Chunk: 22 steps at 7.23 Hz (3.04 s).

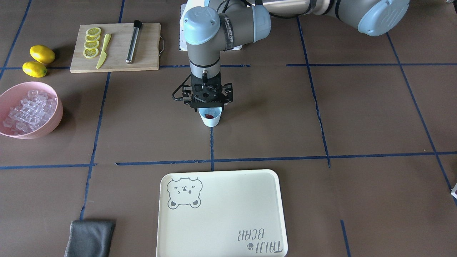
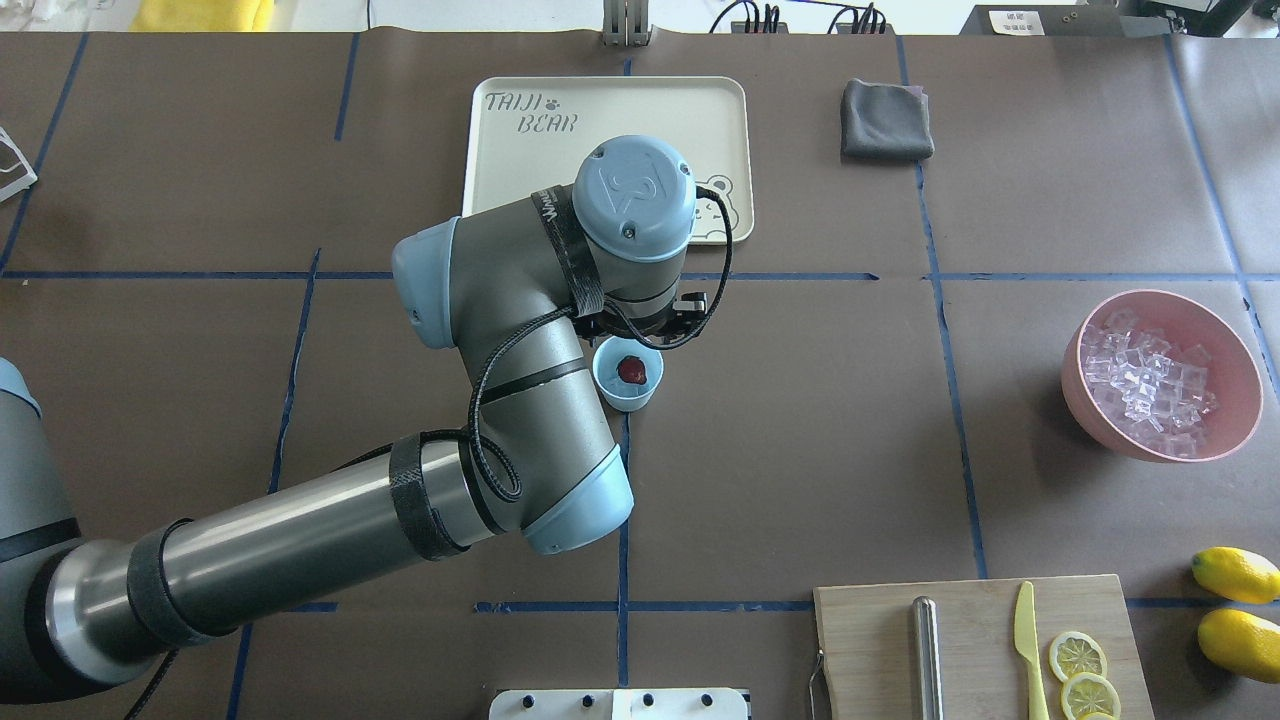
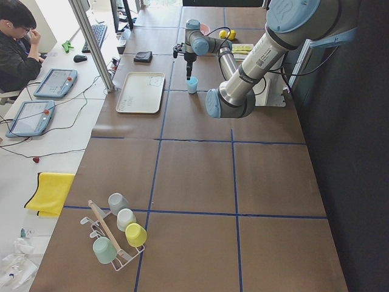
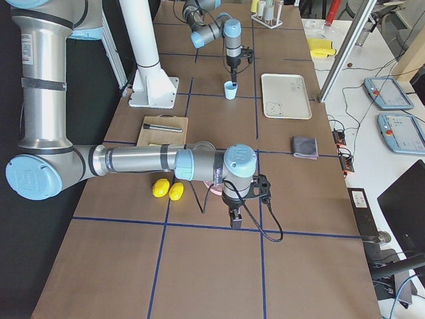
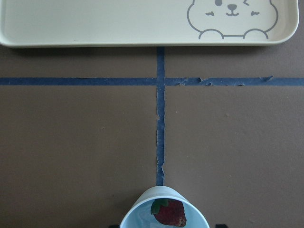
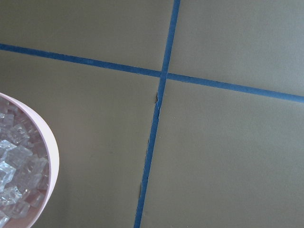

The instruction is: Put ice and strawberries in cup

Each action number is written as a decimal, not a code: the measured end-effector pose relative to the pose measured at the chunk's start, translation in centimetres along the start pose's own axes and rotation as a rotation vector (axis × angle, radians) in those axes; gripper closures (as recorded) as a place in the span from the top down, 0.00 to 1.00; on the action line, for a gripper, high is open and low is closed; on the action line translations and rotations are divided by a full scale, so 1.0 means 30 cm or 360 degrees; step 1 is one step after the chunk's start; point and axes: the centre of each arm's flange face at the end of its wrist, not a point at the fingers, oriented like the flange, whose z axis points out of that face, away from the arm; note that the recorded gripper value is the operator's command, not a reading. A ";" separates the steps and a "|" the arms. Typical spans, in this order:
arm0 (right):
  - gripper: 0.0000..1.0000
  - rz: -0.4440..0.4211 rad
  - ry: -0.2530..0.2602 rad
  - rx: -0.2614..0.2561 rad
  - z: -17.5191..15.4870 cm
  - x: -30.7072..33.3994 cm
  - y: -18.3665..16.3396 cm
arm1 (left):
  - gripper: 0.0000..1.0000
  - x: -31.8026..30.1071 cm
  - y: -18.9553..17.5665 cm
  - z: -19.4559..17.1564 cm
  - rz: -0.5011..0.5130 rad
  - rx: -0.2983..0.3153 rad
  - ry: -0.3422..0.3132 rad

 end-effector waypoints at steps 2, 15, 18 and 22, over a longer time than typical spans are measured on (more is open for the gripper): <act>1.00 0.0002 0.0000 -0.0002 0.001 0.001 0.000 | 1.00 -0.005 0.000 -0.004 0.0007 -0.0002 0.0002; 1.00 0.0008 -0.0002 -0.0011 0.011 0.010 0.001 | 1.00 -2.190 -0.318 -0.305 0.0510 -0.0384 -0.0004; 1.00 0.0005 -0.0001 -0.0008 0.008 0.007 0.001 | 1.00 -2.584 -0.182 -0.193 0.0263 -0.0452 -0.0017; 1.00 -0.0002 0.0000 0.0000 0.001 0.001 -0.002 | 1.00 -2.809 -0.112 -0.226 0.0175 -0.0282 0.0019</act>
